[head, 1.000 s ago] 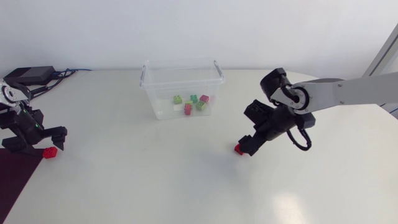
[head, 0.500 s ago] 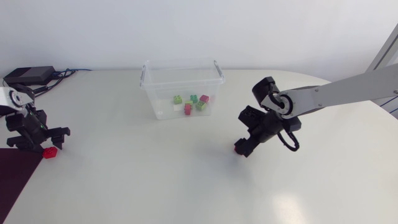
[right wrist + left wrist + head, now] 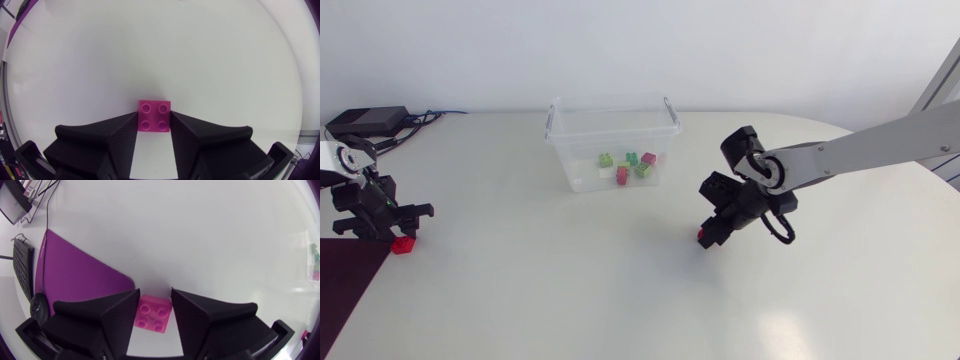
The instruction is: Place the duplo bricks in the container
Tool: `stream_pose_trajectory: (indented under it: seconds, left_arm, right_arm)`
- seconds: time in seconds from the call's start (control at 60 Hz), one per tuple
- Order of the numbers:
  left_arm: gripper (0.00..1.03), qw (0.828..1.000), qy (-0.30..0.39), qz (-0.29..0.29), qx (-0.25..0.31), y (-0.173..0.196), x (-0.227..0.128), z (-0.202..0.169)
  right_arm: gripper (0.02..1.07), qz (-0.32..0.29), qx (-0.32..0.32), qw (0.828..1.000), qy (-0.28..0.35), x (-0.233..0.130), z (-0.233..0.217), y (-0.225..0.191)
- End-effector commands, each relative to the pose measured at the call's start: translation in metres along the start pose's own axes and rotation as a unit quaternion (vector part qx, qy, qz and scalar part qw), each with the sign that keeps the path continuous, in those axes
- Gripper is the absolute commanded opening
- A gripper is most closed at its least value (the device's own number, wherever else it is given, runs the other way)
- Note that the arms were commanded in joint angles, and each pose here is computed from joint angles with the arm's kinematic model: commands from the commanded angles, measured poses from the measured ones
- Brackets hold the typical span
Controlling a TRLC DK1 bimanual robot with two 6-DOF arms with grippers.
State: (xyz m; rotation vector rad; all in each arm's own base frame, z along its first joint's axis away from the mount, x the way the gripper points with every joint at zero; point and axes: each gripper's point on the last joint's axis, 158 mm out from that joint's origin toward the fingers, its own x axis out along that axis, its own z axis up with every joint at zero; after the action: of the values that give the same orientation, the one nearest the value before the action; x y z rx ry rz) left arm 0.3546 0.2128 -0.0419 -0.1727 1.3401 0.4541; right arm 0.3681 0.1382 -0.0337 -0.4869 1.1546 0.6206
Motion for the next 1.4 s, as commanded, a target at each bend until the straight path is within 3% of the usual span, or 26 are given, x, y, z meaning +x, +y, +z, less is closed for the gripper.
stream_pose_trajectory:
  seconds: [0.0,0.1,0.167,0.217,0.267,0.45,0.5,0.667,0.733,0.783,1.017,1.05,1.233,1.383]
  left_arm:
    - [0.42,1.000,0.017,-0.002,0.008,-0.002,0.002,-0.013]
    - [0.45,1.000,0.013,-0.001,0.011,0.000,-0.004,-0.011]
    - [0.62,1.000,0.014,-0.001,0.018,0.000,-0.008,-0.011]
    - [0.82,1.000,0.019,-0.002,0.024,0.001,-0.012,-0.013]
    - [0.89,0.999,0.020,-0.002,0.026,0.002,-0.014,-0.015]
    - [0.94,0.999,0.021,0.000,0.037,0.009,-0.021,-0.022]
    - [0.91,0.999,0.024,-0.001,0.038,0.010,-0.020,-0.024]
    - [0.60,0.999,0.029,-0.005,0.037,0.010,-0.015,-0.032]
    - [0.58,0.999,0.034,-0.008,0.039,0.009,-0.011,-0.034]
    - [0.48,0.999,0.033,-0.011,0.038,0.007,-0.009,-0.033]
    - [0.35,0.998,0.033,-0.032,0.040,-0.003,-0.007,-0.033]
    - [0.26,0.998,0.032,-0.039,0.040,-0.006,-0.007,-0.034]
    - [0.25,0.997,0.038,-0.042,0.052,-0.007,-0.020,-0.040]
    - [0.25,0.996,0.005,-0.058,0.062,-0.013,-0.056,-0.030]
  right_arm:
    - [0.25,-0.004,-0.011,1.000,0.016,0.004,-0.013,0.005]
    - [0.26,-0.006,-0.010,1.000,0.010,-0.003,-0.010,0.005]
    - [0.26,-0.004,-0.016,1.000,0.013,-0.003,-0.010,0.008]
    - [0.26,-0.003,-0.018,1.000,0.015,-0.003,-0.012,0.010]
    - [0.26,-0.001,-0.020,1.000,0.017,-0.002,-0.014,0.013]
    - [0.26,0.003,-0.021,0.999,0.023,0.001,-0.022,0.018]
    - [0.26,0.003,-0.021,0.999,0.023,-0.001,-0.023,0.018]
    - [0.26,0.002,-0.027,0.999,0.020,-0.011,-0.025,0.024]
    - [0.26,-0.001,-0.029,0.999,0.019,-0.018,-0.026,0.023]
    - [0.26,-0.003,-0.030,0.999,0.015,-0.025,-0.024,0.024]
    - [0.26,-0.014,-0.035,0.999,-0.009,-0.060,-0.012,0.024]
    - [0.26,-0.016,-0.034,0.999,-0.014,-0.065,-0.010,0.024]
    - [0.26,-0.029,-0.031,0.998,-0.042,-0.097,0.007,0.020]
    - [0.26,-0.037,-0.028,0.997,-0.062,-0.119,0.019,0.018]
